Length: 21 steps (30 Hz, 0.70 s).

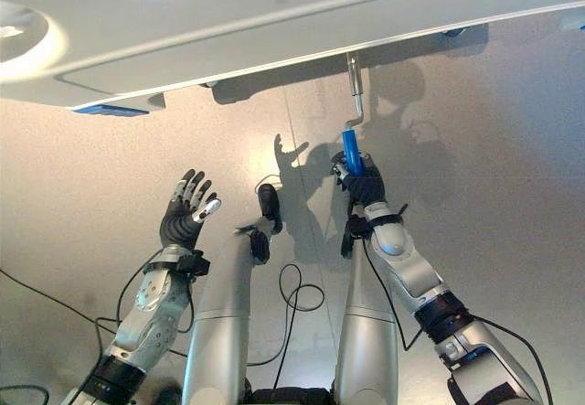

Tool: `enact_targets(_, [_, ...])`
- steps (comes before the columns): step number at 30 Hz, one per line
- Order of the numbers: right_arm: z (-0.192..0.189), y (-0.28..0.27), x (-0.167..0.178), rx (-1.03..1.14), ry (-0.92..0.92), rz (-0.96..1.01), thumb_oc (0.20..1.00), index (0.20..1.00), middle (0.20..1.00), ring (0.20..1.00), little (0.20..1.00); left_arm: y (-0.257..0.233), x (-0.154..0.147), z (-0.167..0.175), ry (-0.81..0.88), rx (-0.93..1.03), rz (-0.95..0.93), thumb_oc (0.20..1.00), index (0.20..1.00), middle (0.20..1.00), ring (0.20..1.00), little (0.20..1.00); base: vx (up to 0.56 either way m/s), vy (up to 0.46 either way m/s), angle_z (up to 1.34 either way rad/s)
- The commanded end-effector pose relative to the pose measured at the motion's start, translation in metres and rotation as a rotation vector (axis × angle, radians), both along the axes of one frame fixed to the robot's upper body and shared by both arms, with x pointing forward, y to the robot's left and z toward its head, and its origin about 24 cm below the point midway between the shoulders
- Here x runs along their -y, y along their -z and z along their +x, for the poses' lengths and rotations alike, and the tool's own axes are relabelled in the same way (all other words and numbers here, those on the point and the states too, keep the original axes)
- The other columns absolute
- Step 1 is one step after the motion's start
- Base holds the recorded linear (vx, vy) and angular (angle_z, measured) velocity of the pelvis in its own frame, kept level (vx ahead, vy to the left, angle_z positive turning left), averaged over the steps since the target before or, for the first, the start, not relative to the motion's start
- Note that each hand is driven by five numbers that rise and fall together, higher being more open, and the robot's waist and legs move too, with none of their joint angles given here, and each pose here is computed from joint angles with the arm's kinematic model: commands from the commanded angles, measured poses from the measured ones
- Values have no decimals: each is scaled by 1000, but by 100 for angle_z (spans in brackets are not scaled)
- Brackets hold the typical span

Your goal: Raise the hospital bed

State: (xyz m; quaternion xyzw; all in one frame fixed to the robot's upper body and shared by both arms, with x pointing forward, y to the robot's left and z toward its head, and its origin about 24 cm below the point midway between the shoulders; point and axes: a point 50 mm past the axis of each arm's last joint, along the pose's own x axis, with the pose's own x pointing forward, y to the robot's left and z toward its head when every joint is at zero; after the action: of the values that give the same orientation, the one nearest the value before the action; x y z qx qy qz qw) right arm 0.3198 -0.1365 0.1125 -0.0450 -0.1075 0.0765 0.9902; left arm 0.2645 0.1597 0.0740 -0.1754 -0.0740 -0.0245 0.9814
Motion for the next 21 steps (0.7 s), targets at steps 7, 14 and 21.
enact_targets(7, [24,-51,-40,209,-107,-93,200,200,200,200,200,-19,23,-8,135,98,-37,1000,1000,1000,1000,1000,0,0,0])
enact_targets(14, [53,-56,-28,161,30,-130,200,200,200,200,200,-16,28,-10,177,87,-42,1000,1000,1000,1000,1000,0,0,0])
enact_targets(21, [78,-69,-13,110,165,-122,200,200,200,200,200,-14,29,-14,204,79,-54,1000,1000,1000,1000,1000,6,1,2])
